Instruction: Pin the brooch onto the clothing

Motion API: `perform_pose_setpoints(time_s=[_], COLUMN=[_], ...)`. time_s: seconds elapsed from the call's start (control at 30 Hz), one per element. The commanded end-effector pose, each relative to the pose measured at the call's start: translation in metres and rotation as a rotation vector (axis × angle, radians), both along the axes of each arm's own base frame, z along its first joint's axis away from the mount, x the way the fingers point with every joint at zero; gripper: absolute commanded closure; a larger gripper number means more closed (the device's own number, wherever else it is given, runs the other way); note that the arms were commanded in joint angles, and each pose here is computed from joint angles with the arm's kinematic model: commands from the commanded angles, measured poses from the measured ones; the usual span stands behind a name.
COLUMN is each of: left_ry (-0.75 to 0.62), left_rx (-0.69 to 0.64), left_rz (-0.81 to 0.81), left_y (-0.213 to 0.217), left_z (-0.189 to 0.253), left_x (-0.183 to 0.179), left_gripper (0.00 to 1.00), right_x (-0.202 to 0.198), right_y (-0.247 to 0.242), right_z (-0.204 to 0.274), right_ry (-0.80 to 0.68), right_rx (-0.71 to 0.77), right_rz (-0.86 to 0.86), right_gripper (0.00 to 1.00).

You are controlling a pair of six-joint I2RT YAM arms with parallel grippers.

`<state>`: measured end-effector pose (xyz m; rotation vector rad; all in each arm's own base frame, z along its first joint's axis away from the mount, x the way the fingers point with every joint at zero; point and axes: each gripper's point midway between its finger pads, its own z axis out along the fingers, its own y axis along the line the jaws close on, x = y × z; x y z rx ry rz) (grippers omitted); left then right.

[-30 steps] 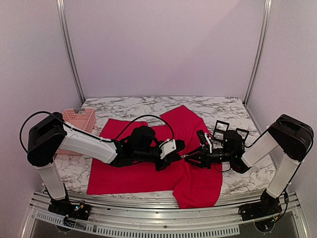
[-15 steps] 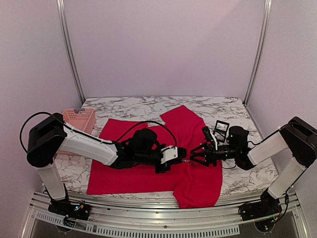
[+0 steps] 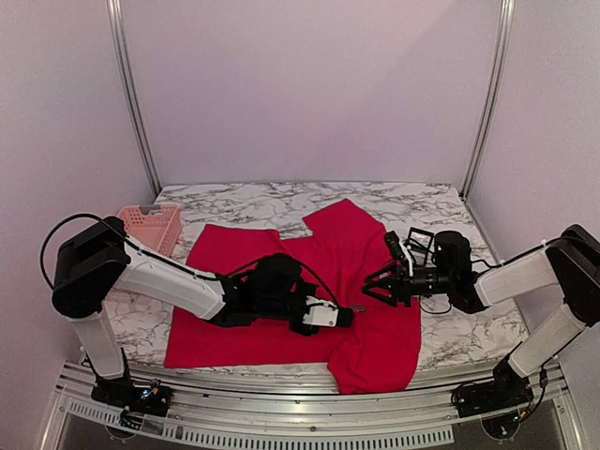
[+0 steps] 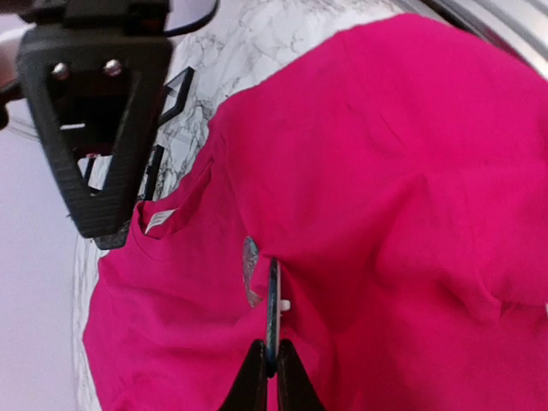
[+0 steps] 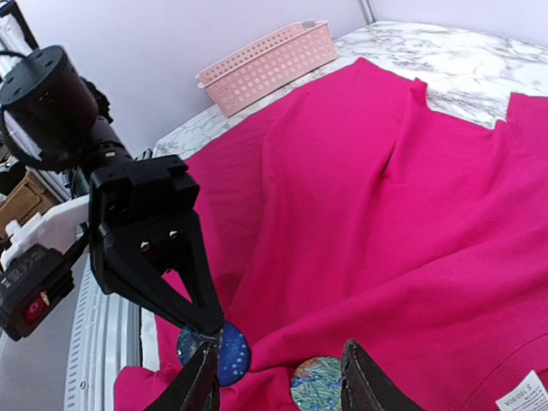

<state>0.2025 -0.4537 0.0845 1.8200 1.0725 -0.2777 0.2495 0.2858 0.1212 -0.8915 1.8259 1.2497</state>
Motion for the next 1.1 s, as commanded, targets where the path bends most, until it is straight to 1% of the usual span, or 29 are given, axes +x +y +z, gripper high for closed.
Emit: perform_pose_setpoints(time_s=[0.0, 0.03, 0.1, 0.13, 0.2, 0.27, 0.33, 0.37, 0.4, 0.47, 0.53, 0.57, 0.6, 0.67, 0.7, 0.73, 0.77, 0.83, 0.87, 0.9, 0.97, 1.07], left_ry=[-0.198, -0.209, -0.223, -0.228, -0.231, -0.220, -0.169, -0.127, -0.075, 0.068, 0.219, 0.267, 0.294, 0.323, 0.331, 0.327, 0.302, 0.239, 0.217, 0.213, 0.224, 0.168], left_rx=[0.148, 0.156, 0.167, 0.167, 0.168, 0.161, 0.165, 0.167, 0.167, 0.196, 0.281, 0.348, 0.418, 0.550, 0.616, 0.688, 0.749, 0.859, 0.897, 0.921, 0.949, 1.019], left_rz=[-0.151, -0.171, -0.205, -0.214, -0.218, -0.208, -0.165, -0.117, -0.050, 0.119, 0.307, 0.387, 0.490, 0.688, 0.746, 0.762, 0.757, 0.698, 0.705, 0.722, 0.744, 0.678], left_y=[0.012, 0.013, 0.015, 0.016, 0.019, 0.021, 0.025, 0.028, 0.031, 0.049, 0.086, 0.111, 0.140, 0.200, 0.227, 0.252, 0.273, 0.305, 0.319, 0.331, 0.351, 0.374], left_z=[-0.033, -0.034, -0.035, -0.034, -0.027, -0.013, 0.001, 0.010, 0.020, 0.032, 0.020, 0.007, -0.007, -0.037, -0.050, -0.063, -0.073, -0.088, -0.094, -0.099, -0.106, -0.117], left_x=[-0.020, -0.024, -0.033, -0.037, -0.041, -0.042, -0.040, -0.035, -0.026, -0.002, 0.021, 0.031, 0.045, 0.069, 0.076, 0.076, 0.074, 0.068, 0.069, 0.072, 0.080, 0.084], left_gripper=[0.84, 0.76, 0.55, 0.46, 0.27, 0.20, 0.18, 0.18, 0.18, 0.22, 0.29, 0.33, 0.36, 0.42, 0.43, 0.43, 0.43, 0.42, 0.42, 0.42, 0.42, 0.40], right_x=[0.030, 0.036, 0.048, 0.055, 0.070, 0.084, 0.097, 0.105, 0.114, 0.134, 0.148, 0.153, 0.159, 0.174, 0.185, 0.192, 0.203, 0.217, 0.223, 0.231, 0.250, 0.275], right_y=[-0.010, -0.013, -0.018, -0.021, -0.030, -0.033, -0.033, -0.033, -0.033, -0.037, -0.044, -0.048, -0.051, -0.056, -0.059, -0.063, -0.066, -0.075, -0.078, -0.085, -0.089, -0.094], right_z=[-0.017, -0.022, -0.030, -0.037, -0.047, -0.050, -0.052, -0.056, -0.056, -0.060, -0.082, -0.095, -0.107, -0.114, -0.112, -0.122, -0.121, -0.141, -0.144, -0.150, -0.149, -0.147], right_ry=[0.068, 0.082, 0.109, 0.129, 0.162, 0.180, 0.199, 0.210, 0.215, 0.220, 0.258, 0.281, 0.298, 0.306, 0.306, 0.328, 0.338, 0.378, 0.383, 0.366, 0.336, 0.305], right_rx=[-0.090, -0.115, -0.172, -0.210, -0.284, -0.319, -0.342, -0.362, -0.378, -0.440, -0.541, -0.592, -0.629, -0.659, -0.664, -0.692, -0.701, -0.764, -0.784, -0.821, -0.829, -0.832], right_rz=[-0.167, -0.198, -0.265, -0.305, -0.390, -0.446, -0.489, -0.507, -0.532, -0.594, -0.642, -0.657, -0.672, -0.708, -0.726, -0.730, -0.738, -0.745, -0.746, -0.769, -0.792, -0.816], right_gripper=[0.54, 0.54, 0.56, 0.58, 0.63, 0.65, 0.66, 0.66, 0.66, 0.66, 0.67, 0.67, 0.67, 0.66, 0.66, 0.66, 0.66, 0.66, 0.65, 0.65, 0.65, 0.65])
